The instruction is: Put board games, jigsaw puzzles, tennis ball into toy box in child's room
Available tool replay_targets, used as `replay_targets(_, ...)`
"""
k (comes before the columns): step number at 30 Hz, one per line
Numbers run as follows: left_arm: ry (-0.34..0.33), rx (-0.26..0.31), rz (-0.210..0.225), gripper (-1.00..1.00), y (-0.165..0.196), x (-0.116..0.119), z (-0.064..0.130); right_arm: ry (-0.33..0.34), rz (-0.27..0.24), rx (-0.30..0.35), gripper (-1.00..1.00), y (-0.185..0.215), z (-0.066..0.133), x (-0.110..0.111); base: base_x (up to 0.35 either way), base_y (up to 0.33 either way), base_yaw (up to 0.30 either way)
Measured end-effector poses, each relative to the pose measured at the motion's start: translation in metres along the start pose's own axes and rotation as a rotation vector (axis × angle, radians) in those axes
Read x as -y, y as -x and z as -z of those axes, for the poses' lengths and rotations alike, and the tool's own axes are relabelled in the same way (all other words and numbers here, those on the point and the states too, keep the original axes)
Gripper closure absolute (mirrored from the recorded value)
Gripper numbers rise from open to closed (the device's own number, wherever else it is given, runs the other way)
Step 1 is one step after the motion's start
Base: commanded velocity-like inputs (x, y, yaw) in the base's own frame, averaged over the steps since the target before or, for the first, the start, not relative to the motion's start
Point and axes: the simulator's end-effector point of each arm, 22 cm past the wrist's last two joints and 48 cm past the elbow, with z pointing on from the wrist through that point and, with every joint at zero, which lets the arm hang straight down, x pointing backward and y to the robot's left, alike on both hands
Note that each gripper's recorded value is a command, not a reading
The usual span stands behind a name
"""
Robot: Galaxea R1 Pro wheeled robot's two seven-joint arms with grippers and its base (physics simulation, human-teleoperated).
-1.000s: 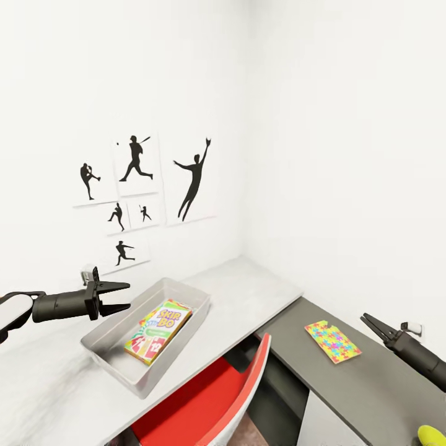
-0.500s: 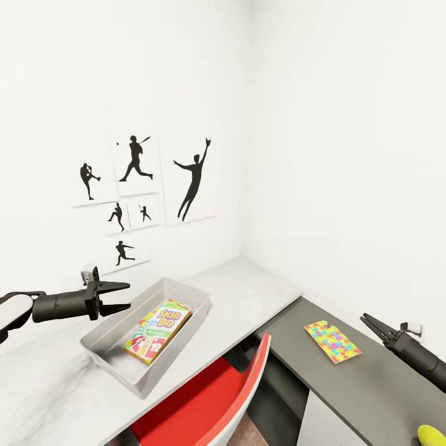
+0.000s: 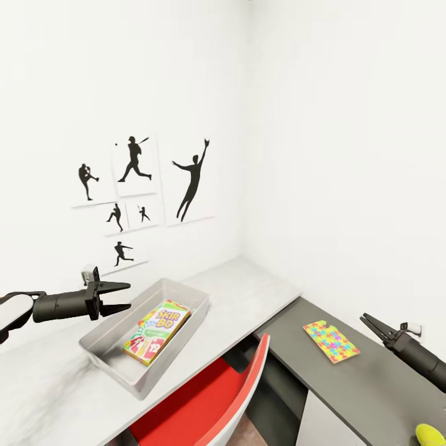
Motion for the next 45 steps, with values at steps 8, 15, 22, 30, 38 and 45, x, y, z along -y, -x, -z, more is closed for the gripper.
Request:
replay_targets(8,-0.003,0.003,-0.01,-1.0,0.0,0.005,0.001,0.007,0.006,0.005,-1.0,0.003,0.0,-0.004,0.0,0.0,-0.178)
replay_targets(15,-0.004,0.007,-0.016,-1.0,0.0,0.009,0.003,0.012,0.011,0.011,-1.0,0.007,0.0,-0.008,-0.001,0.0,-0.197)
replay_targets(22,-0.007,0.009,-0.025,-1.0,0.0,0.013,0.004,0.018,0.016,0.016,-1.0,0.009,0.0,-0.011,-0.11,0.0,-0.199)
replay_targets(30,-0.012,0.011,-0.037,-1.0,-0.001,0.019,0.005,0.026,0.023,0.021,-1.0,0.012,0.0,-0.016,-0.144,0.0,-0.2)
replay_targets(38,-0.016,0.014,-0.048,-1.0,-0.001,0.025,0.005,0.032,0.031,0.027,-1.0,0.017,0.001,-0.021,-0.011,0.0,-0.2)
replay_targets(45,-0.022,0.016,-0.057,-1.0,-0.002,0.03,0.005,0.037,0.036,0.031,-1.0,0.02,0.002,-0.024,-0.001,0.0,-0.2)
